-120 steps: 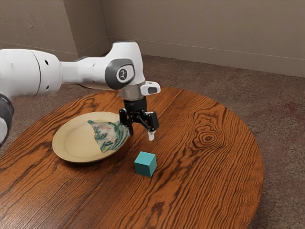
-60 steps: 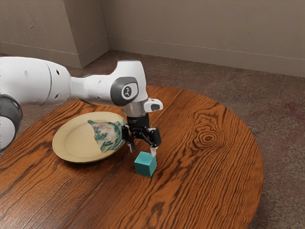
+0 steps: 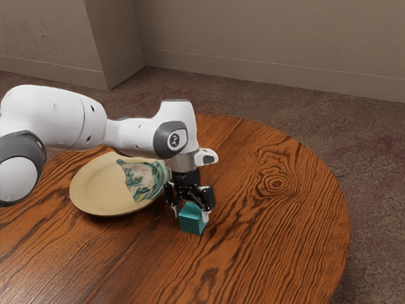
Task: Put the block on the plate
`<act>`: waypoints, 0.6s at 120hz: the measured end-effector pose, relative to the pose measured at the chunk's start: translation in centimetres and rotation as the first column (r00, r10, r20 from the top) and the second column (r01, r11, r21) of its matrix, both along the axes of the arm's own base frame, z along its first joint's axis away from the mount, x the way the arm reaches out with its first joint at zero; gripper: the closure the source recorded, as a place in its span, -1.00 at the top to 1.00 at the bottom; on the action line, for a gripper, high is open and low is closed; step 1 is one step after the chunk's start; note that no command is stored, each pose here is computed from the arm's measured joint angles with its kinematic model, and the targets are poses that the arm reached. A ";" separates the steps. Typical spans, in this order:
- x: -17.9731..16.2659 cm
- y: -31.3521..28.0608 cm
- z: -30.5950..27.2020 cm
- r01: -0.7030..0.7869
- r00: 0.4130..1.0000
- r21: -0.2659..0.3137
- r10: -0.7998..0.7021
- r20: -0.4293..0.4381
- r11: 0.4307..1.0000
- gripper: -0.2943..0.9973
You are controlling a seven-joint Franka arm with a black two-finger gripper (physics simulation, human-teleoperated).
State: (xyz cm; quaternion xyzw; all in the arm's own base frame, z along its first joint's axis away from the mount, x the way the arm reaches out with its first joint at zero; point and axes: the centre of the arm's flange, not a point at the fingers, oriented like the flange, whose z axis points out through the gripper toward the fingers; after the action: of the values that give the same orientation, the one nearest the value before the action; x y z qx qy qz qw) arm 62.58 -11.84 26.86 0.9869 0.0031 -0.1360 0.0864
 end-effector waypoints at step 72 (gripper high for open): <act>1.8 0.3 -2.2 -0.012 1.000 0.015 0.012 0.005 1.000 0.48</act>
State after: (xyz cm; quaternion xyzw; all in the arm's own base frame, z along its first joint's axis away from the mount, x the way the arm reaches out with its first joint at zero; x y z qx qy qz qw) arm 64.38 -11.50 24.71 0.9879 0.0096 -0.1329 0.0799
